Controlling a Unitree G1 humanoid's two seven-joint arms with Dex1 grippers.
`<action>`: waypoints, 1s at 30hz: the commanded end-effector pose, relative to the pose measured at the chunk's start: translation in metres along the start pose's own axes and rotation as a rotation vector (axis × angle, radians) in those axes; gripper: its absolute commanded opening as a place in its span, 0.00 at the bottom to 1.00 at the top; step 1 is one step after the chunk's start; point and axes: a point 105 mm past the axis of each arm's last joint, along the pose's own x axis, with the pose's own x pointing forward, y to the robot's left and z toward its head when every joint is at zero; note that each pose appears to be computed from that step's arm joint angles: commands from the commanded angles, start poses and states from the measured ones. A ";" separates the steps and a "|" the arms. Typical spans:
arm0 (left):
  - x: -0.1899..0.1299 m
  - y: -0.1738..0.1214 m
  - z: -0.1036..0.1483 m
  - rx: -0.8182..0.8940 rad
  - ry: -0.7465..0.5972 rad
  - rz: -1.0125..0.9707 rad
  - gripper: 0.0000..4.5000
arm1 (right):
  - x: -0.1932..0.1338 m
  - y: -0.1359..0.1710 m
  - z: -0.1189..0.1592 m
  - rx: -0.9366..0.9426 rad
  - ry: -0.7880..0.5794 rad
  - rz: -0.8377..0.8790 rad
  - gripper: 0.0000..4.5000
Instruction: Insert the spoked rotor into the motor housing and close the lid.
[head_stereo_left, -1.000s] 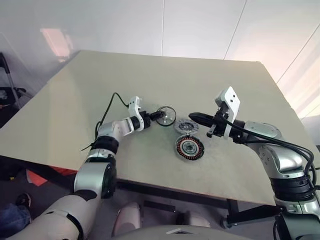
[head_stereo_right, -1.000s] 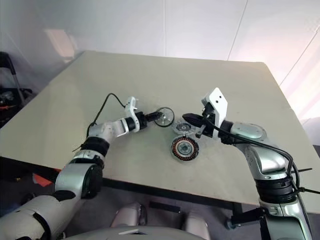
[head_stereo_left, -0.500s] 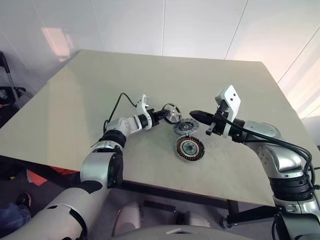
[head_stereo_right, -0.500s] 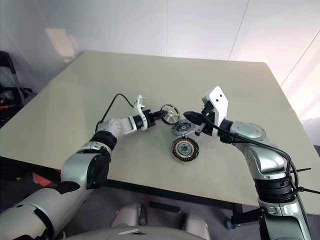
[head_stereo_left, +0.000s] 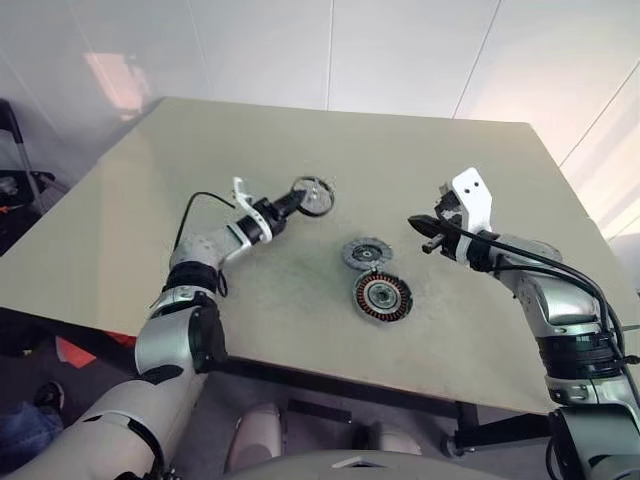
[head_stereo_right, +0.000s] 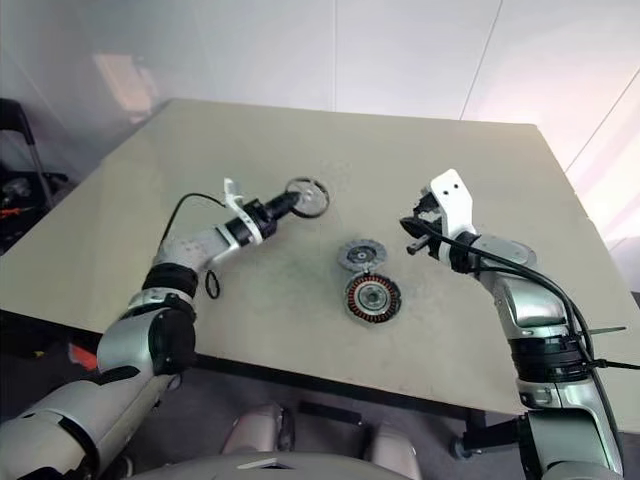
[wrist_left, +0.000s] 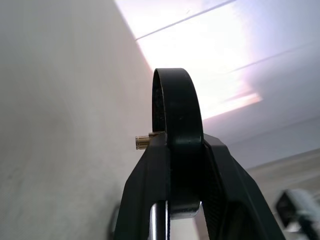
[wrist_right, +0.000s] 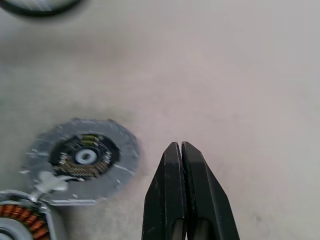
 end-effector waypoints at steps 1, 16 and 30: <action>0.007 -0.036 -0.009 -0.092 0.054 -0.178 0.13 | -0.002 -0.021 -0.007 -0.071 0.066 -0.100 0.00; -0.006 -0.034 -0.120 -0.205 0.576 -0.126 0.13 | -0.014 -0.050 -0.051 -0.129 0.234 -0.262 0.00; -0.015 -0.026 -0.150 -0.312 0.708 -0.082 0.13 | -0.017 -0.047 -0.047 -0.133 0.220 -0.259 0.00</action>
